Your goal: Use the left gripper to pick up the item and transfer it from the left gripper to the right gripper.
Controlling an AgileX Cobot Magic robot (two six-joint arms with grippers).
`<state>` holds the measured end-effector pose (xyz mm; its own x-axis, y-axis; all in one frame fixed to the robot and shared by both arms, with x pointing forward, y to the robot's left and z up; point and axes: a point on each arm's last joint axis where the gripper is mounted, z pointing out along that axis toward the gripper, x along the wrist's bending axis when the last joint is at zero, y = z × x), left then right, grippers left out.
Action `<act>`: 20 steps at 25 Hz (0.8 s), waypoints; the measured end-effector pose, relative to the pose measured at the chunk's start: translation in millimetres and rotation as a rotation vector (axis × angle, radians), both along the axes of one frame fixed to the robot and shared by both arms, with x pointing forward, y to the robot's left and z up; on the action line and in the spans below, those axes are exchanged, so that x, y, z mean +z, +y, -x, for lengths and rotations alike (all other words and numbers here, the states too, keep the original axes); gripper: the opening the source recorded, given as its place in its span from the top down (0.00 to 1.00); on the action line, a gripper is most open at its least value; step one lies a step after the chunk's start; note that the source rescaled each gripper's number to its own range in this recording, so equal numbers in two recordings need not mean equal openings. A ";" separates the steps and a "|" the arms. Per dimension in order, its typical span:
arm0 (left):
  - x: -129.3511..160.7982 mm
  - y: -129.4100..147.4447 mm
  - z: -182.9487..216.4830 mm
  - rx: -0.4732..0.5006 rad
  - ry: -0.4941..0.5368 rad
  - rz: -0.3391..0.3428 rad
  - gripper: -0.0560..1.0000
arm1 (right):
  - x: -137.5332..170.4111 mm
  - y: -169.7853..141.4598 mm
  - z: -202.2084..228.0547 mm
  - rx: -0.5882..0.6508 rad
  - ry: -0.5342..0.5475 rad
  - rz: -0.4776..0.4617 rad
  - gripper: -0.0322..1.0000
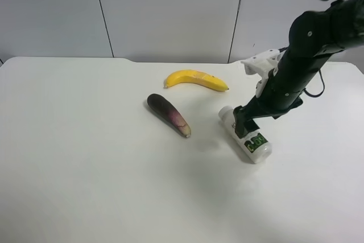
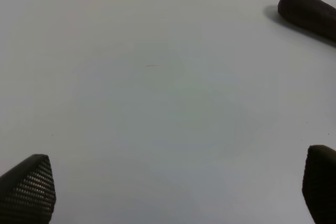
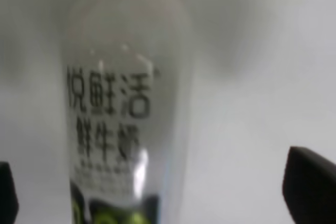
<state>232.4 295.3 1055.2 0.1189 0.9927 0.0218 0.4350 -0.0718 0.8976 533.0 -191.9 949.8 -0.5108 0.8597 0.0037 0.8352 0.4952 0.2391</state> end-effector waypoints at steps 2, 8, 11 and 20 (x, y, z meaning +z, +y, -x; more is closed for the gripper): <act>0.0 0.0 0.0 0.000 0.000 0.000 0.13 | 24.9 -1.5 5.2 0.004 -0.020 -0.010 0.00; 0.0 0.0 0.0 0.000 0.000 0.000 0.13 | 100.1 -14.9 45.4 0.001 -0.111 -0.047 0.00; 0.0 0.0 0.0 0.000 0.000 0.000 0.14 | 128.9 -24.1 73.2 -0.006 -0.141 -0.065 0.00; 0.0 0.0 0.0 0.000 0.000 0.000 0.14 | 117.9 -54.8 162.6 -0.018 -0.187 -0.087 0.00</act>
